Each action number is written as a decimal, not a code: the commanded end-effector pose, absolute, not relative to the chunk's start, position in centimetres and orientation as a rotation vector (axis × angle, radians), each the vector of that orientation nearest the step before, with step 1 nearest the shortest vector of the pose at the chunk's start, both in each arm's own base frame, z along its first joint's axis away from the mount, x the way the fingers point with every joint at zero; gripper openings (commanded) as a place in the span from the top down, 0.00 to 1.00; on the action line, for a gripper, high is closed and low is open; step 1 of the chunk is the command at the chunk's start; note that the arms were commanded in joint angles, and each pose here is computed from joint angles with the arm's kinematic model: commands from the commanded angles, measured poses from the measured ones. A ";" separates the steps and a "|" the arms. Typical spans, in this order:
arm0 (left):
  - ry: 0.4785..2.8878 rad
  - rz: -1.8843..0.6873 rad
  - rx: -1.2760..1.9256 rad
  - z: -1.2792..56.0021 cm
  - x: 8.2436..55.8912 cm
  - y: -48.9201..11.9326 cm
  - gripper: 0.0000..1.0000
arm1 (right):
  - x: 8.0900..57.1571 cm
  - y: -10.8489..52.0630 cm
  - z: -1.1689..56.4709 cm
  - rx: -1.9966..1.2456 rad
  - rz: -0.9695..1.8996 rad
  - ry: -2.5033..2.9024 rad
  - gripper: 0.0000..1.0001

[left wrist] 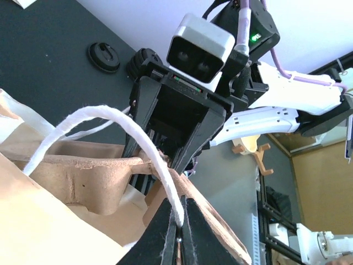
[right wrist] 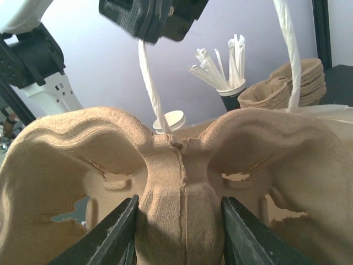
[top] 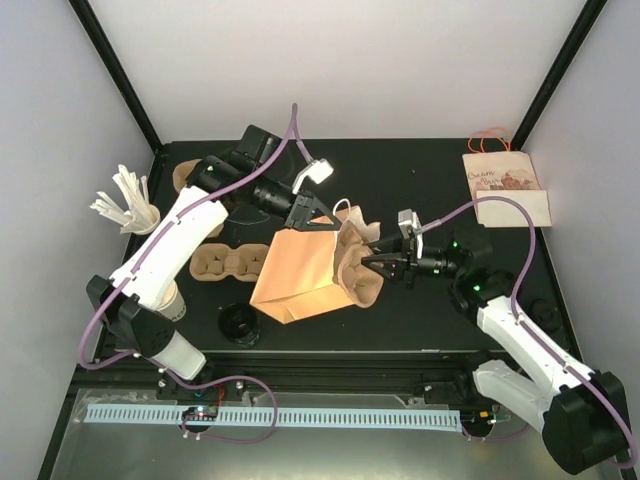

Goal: Pack the takeout coffee

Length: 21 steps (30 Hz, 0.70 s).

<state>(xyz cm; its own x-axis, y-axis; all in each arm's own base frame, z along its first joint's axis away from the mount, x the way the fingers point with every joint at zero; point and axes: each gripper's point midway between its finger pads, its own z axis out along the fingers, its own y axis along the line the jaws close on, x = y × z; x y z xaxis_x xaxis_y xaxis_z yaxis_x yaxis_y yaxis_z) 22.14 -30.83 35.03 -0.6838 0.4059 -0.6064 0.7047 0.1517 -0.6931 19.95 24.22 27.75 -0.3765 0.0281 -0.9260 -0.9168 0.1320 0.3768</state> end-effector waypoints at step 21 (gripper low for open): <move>1.849 -1.516 1.394 39.4 16.1 -31.5 0.98 | 20.5 23.9 25.0 -0.960 1.267 1.753 0.55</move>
<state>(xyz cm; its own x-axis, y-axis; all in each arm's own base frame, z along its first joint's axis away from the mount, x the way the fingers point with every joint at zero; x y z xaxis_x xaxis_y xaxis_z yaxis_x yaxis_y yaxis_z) 17.86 -31.56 38.49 -0.5279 0.4337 -0.7302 0.8098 -0.0022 -0.5867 20.35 23.67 23.24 -0.4933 -0.1399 -0.8585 -0.8560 0.2531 0.4507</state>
